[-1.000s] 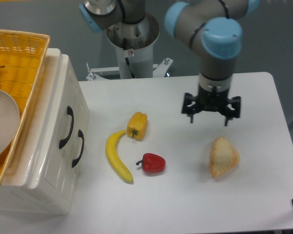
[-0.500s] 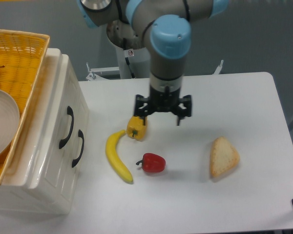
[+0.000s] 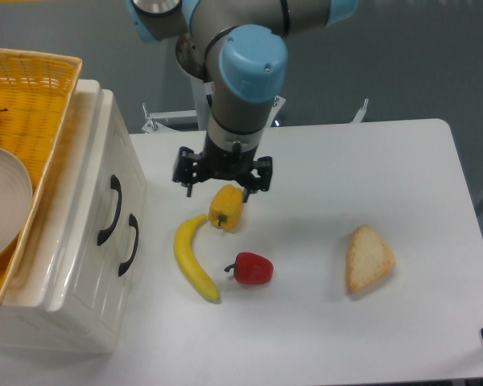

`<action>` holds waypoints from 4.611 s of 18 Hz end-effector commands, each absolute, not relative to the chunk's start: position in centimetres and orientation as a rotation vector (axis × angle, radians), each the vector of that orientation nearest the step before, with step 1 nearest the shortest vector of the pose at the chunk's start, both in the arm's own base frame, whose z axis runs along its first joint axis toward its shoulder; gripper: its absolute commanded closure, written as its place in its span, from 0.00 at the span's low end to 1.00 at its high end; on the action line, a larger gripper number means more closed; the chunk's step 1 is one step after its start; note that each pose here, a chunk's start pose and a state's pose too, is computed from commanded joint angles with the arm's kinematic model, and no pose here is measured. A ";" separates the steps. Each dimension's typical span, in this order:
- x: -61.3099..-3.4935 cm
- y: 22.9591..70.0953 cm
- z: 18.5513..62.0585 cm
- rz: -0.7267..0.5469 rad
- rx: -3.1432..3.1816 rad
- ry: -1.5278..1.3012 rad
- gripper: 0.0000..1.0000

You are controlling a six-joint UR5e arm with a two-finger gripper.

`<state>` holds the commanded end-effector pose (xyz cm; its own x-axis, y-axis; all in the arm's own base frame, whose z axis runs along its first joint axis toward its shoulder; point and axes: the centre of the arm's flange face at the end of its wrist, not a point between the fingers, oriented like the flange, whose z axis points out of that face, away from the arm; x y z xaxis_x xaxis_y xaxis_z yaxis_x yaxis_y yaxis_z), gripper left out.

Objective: Slide the top white drawer open

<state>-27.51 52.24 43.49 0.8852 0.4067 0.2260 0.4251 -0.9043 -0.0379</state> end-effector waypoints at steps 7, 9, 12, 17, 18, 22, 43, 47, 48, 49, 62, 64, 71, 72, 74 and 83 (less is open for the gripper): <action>-24.5 54.2 42.8 -0.347 -2.978 -0.676 0.00; -23.8 54.8 42.6 -0.346 -2.971 -0.707 0.00; -23.5 55.8 42.1 -0.341 -2.932 -0.779 0.00; -23.0 56.0 41.7 -0.357 -2.930 -0.771 0.00; -22.5 56.2 41.6 -0.359 -2.935 -0.761 0.00; -21.8 56.8 41.1 -0.361 -2.925 -0.808 0.00; -20.3 57.8 38.6 -0.386 -2.969 -0.763 0.00; -20.4 58.0 38.2 -0.390 -2.971 -0.764 0.00; -20.4 58.0 38.2 -0.392 -2.969 -0.766 0.00; -20.5 58.0 38.2 -0.405 -2.963 -0.768 0.00; -22.0 57.4 38.9 -0.479 -2.911 -0.803 0.00; -21.9 57.4 38.8 -0.480 -2.915 -0.793 0.00; -21.5 57.4 38.2 -0.524 -2.920 -0.749 0.00; -21.4 57.4 38.1 -0.526 -2.922 -0.748 0.00; -21.3 57.3 38.2 -0.525 -2.921 -0.747 0.00; -21.1 57.4 38.1 -0.527 -2.926 -0.742 0.00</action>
